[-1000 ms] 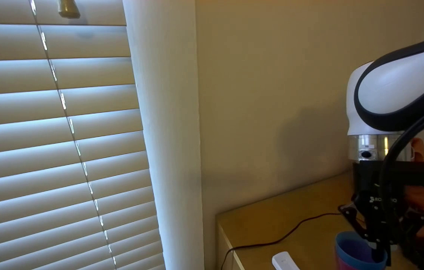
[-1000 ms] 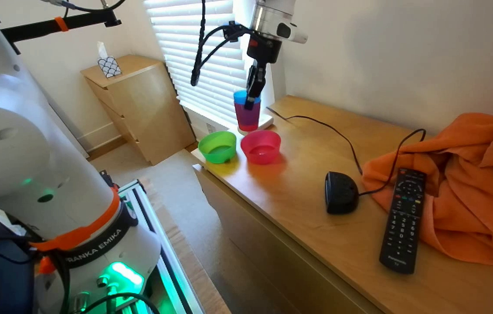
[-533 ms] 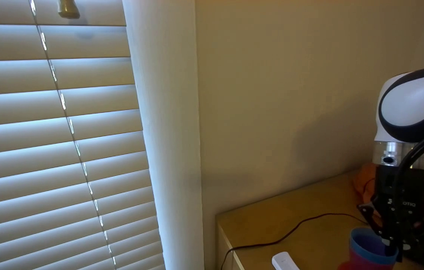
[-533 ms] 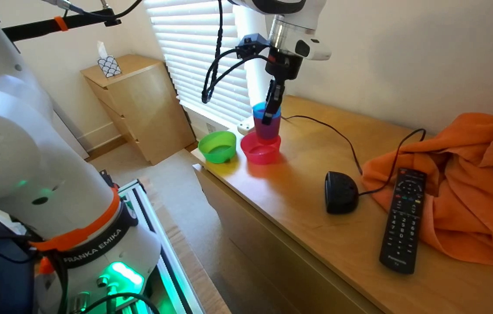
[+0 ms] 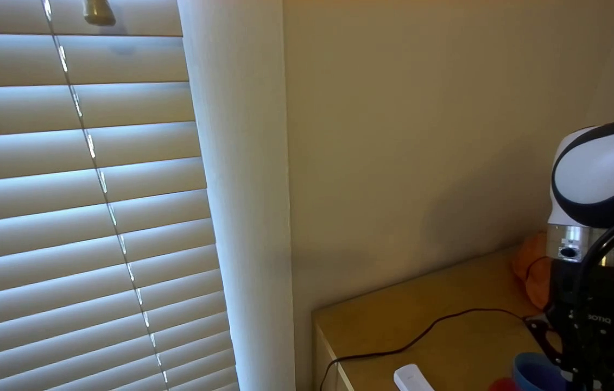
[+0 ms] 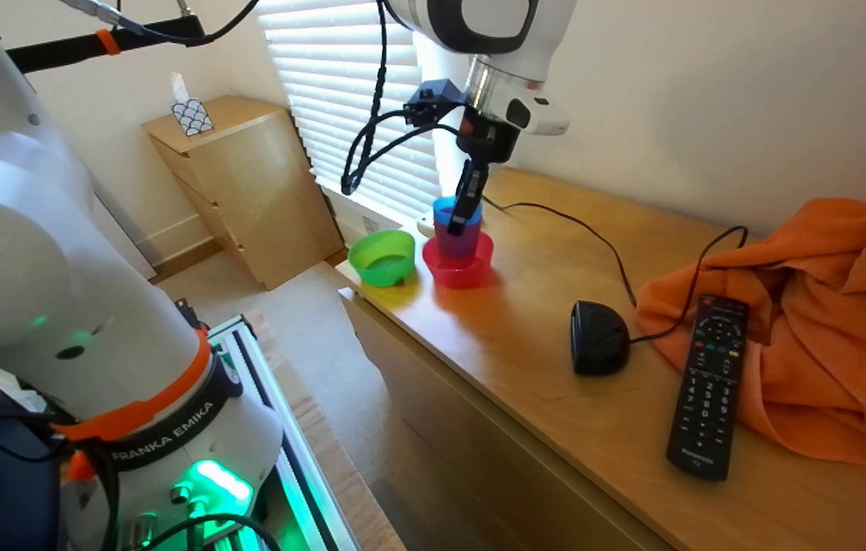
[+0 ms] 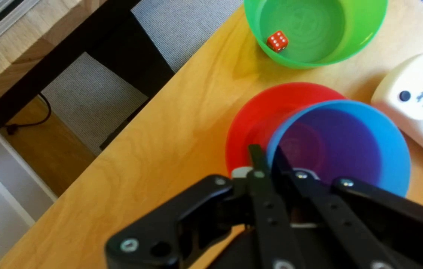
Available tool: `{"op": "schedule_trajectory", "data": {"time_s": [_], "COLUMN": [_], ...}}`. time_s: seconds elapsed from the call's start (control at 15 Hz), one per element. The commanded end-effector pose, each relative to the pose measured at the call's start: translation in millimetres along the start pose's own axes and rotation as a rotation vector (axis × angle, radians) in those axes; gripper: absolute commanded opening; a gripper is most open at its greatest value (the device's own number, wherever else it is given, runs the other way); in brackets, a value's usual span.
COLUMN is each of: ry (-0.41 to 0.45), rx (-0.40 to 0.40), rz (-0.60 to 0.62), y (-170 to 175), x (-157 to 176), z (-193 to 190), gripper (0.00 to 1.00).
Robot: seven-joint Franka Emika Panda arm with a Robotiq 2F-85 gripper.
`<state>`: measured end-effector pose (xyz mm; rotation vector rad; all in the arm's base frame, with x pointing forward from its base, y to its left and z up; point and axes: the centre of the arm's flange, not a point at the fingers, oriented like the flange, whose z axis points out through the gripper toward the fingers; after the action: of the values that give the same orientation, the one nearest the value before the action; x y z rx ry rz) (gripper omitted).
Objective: Place the stacked cups in the pink bowl
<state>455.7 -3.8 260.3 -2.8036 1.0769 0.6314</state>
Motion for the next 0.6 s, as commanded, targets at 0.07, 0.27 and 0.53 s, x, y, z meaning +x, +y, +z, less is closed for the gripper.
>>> {"op": "schedule_trajectory", "data": {"time_s": [0.07,0.27,0.53], "ry": [-0.011,-0.007,0.104], "rx": [0.051,0.058,0.091], "rz": [0.027,0.034,0.062], "y": [5.4,11.4,62.2], "x": [-1.2,-4.3,-42.0], "z": [21.6,17.7,-38.6], "gripper": [0.32,0.47,0.77]}}
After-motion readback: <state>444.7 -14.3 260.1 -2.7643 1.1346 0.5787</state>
